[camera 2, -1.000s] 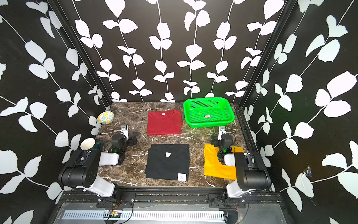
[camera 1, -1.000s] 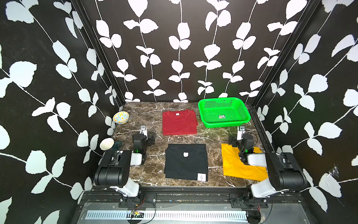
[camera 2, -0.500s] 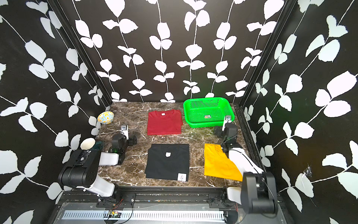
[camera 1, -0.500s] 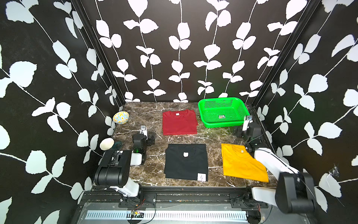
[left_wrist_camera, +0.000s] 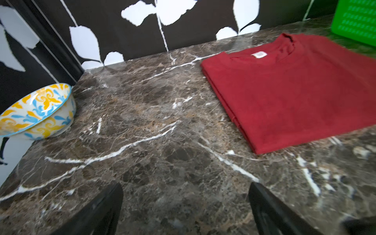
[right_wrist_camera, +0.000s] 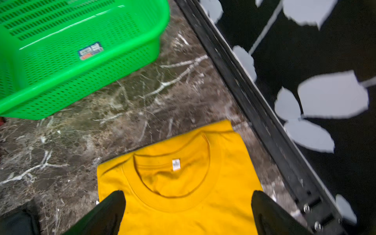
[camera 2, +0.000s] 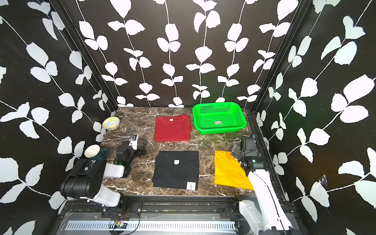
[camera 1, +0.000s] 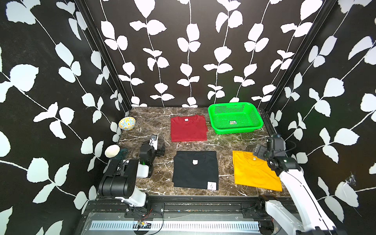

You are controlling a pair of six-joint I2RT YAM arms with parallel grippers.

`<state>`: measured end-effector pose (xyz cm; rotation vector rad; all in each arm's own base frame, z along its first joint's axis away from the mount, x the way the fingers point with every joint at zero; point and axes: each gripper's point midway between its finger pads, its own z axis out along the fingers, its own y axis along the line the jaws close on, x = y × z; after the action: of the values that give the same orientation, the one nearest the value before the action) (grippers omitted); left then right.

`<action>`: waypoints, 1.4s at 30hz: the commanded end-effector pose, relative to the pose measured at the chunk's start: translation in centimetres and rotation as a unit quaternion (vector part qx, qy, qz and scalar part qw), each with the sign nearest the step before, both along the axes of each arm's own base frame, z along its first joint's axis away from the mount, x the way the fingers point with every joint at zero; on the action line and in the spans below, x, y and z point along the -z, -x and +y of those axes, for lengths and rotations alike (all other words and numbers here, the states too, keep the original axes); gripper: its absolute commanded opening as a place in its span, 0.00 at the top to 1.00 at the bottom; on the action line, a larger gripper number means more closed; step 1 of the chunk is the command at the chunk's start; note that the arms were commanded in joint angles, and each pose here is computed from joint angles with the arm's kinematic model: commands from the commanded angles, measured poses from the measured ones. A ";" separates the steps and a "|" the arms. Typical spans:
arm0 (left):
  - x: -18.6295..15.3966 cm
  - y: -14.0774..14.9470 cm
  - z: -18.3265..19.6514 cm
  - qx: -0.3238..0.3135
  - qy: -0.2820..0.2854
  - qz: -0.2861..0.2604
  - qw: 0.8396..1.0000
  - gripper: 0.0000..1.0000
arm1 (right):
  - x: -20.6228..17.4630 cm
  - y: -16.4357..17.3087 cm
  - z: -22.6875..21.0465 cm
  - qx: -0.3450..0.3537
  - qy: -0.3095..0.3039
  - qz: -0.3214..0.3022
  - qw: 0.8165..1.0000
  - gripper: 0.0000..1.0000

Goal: Put the folded t-shirts into the basket
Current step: Adjust the T-shirt at the center of the board.

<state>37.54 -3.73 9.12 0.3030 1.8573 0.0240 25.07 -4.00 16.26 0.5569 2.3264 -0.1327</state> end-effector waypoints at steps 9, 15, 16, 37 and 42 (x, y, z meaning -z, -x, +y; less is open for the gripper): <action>-4.6 4.4 -6.8 0.271 -0.067 0.090 0.956 0.02 | 2.8 0.5 14.5 -0.284 -0.219 0.023 0.933 0.02; -4.2 8.0 -9.3 0.382 -0.050 0.122 0.915 0.01 | 5.6 2.0 22.3 -0.414 -0.160 0.084 0.892 0.02; -4.0 7.9 -9.2 0.379 -0.048 0.129 0.915 0.02 | 6.0 2.4 23.5 -0.434 -0.149 0.093 0.884 0.02; -2.4 6.7 -10.0 0.410 -0.027 0.237 0.881 0.02 | 13.9 7.7 28.3 -0.461 0.065 0.283 0.839 0.03; -3.3 5.8 -10.5 0.406 -0.060 0.243 0.879 0.02 | 9.0 5.9 30.7 -0.430 0.024 0.206 0.879 0.03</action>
<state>31.96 -13.91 11.75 1.1388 2.1224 -0.6083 18.13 25.88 3.87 -0.7566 2.8114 0.1141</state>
